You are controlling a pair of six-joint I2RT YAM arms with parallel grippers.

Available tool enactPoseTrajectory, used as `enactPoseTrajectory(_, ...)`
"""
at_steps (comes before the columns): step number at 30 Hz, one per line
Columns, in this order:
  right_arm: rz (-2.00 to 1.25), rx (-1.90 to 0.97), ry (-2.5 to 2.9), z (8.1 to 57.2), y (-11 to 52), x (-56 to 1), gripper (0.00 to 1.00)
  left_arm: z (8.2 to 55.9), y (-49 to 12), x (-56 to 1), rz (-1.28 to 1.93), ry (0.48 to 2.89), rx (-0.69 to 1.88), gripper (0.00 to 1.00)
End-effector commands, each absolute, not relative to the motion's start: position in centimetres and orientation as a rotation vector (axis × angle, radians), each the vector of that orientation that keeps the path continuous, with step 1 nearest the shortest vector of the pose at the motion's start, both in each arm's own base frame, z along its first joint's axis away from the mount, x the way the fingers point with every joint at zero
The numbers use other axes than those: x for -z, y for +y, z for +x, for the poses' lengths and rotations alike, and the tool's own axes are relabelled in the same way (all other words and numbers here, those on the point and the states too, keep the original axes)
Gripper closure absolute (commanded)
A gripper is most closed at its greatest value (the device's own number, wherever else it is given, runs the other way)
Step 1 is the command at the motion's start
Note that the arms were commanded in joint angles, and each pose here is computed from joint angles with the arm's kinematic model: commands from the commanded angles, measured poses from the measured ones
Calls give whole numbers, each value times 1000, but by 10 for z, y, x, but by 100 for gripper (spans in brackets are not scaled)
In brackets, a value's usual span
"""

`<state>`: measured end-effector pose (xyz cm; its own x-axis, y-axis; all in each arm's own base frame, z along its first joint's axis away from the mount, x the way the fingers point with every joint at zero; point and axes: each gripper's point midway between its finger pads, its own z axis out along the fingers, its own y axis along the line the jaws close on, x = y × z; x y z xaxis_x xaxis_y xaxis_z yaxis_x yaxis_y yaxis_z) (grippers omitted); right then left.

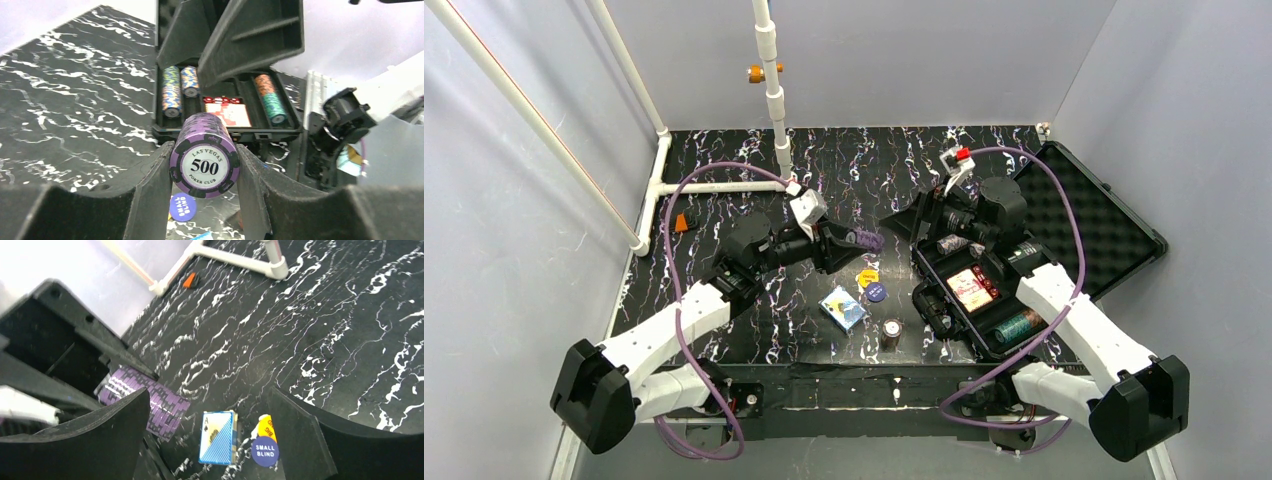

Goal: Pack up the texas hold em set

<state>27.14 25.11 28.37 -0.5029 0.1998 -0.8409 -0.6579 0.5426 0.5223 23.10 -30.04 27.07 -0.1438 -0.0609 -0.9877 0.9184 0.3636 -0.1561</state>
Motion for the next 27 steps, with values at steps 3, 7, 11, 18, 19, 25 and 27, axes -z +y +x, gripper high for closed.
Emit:
enactPoseTrajectory(3, -742, -1070, 1673, 245, 257, -295, 7, 215, -309, -309, 930, 1307, 1133, 100)
enactPoseTrajectory(7, -596, -1004, 1738, 260, 247, -299, 5, 223, -302, -305, 918, 1290, 1035, 100)
enactPoseTrajectory(11, -154, -1065, 1855, 279, 236, -303, 2, 230, -299, -302, 908, 1284, 974, 100)
enactPoseTrajectory(18, 311, -1414, 1782, 276, 241, -314, 2, 239, -293, -299, 882, 1238, 835, 100)
enactPoseTrajectory(19, 361, -1430, 1799, 278, 241, -313, 2, 239, -293, -300, 881, 1227, 818, 100)
enactPoseTrajectory(25, 627, -1527, 2015, 282, 257, -279, 2, 240, -291, -293, 919, 1142, 697, 100)
enactPoseTrajectory(27, 700, -1599, 2081, 277, 270, -269, 2, 241, -291, -289, 926, 1109, 640, 100)
